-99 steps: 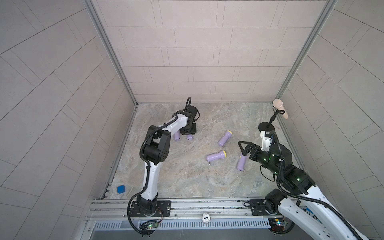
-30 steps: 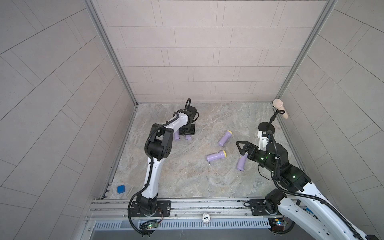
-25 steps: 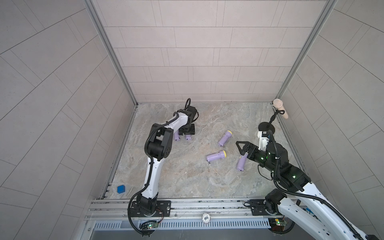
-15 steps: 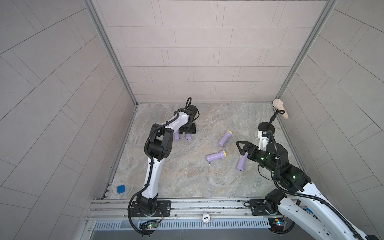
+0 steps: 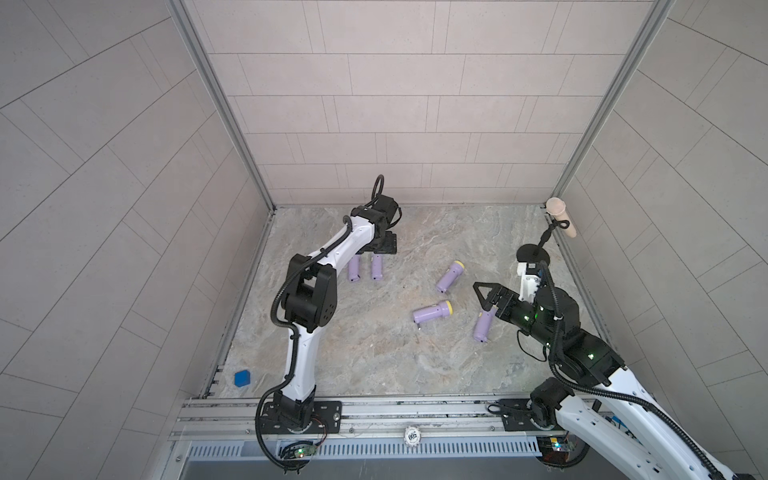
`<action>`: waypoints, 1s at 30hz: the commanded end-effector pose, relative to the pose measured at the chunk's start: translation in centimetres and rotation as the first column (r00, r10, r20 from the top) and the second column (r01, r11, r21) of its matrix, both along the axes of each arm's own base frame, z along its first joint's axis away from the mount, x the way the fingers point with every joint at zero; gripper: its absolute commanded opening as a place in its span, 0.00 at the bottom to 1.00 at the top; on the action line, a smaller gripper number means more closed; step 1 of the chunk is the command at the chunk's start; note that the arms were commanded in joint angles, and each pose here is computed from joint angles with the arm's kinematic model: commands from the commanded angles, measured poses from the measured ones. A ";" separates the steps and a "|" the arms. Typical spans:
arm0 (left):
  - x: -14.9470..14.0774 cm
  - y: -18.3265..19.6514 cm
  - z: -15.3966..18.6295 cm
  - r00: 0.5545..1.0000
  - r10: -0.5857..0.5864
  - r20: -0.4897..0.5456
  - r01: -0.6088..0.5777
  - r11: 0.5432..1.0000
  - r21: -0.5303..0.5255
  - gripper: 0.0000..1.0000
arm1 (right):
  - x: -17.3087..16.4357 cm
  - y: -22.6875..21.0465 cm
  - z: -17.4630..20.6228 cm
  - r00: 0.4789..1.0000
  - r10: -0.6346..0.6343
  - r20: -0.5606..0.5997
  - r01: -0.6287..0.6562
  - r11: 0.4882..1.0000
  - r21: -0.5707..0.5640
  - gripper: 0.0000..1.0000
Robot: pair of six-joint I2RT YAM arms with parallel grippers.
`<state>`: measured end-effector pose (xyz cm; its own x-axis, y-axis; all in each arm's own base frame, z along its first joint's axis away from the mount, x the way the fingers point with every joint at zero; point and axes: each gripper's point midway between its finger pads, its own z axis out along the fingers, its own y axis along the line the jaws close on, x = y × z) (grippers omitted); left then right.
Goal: Close the plug at the bottom of the flashlight
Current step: Place the flashlight at the center of the board.
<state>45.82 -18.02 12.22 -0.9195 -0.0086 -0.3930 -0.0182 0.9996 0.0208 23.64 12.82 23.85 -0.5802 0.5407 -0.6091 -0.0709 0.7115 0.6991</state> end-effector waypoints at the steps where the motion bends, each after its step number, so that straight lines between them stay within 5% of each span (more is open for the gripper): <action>1: -1.3 -1.2 3.9 0.996 -0.053 0.073 0.051 0.998 0.024 0.96 | -0.1 -0.6 -0.2 1.000 -0.028 -0.003 0.028 1.000 -0.004 1.00; 14: -8.4 -6.3 6.0 0.944 -0.302 0.130 0.306 0.952 -0.010 0.99 | -0.5 -1.6 0.0 0.999 -0.050 0.000 0.050 0.997 -0.056 1.00; 23: -15.9 -9.2 3.7 0.837 -0.540 0.090 0.529 0.840 0.124 0.99 | -1.0 -2.3 0.0 0.998 -0.067 0.009 0.067 0.994 -0.082 0.99; 30: -19.4 -11.6 1.5 0.747 -0.662 0.065 0.652 0.748 0.124 1.00 | -1.6 -2.7 0.4 0.998 -0.063 0.013 0.064 0.993 -0.099 0.99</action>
<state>26.57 -29.17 13.34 -0.6875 0.5879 -0.4262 0.6007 0.7903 0.1212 22.31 10.73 22.99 -0.5658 0.5149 -0.6440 -0.0230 0.7709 0.6366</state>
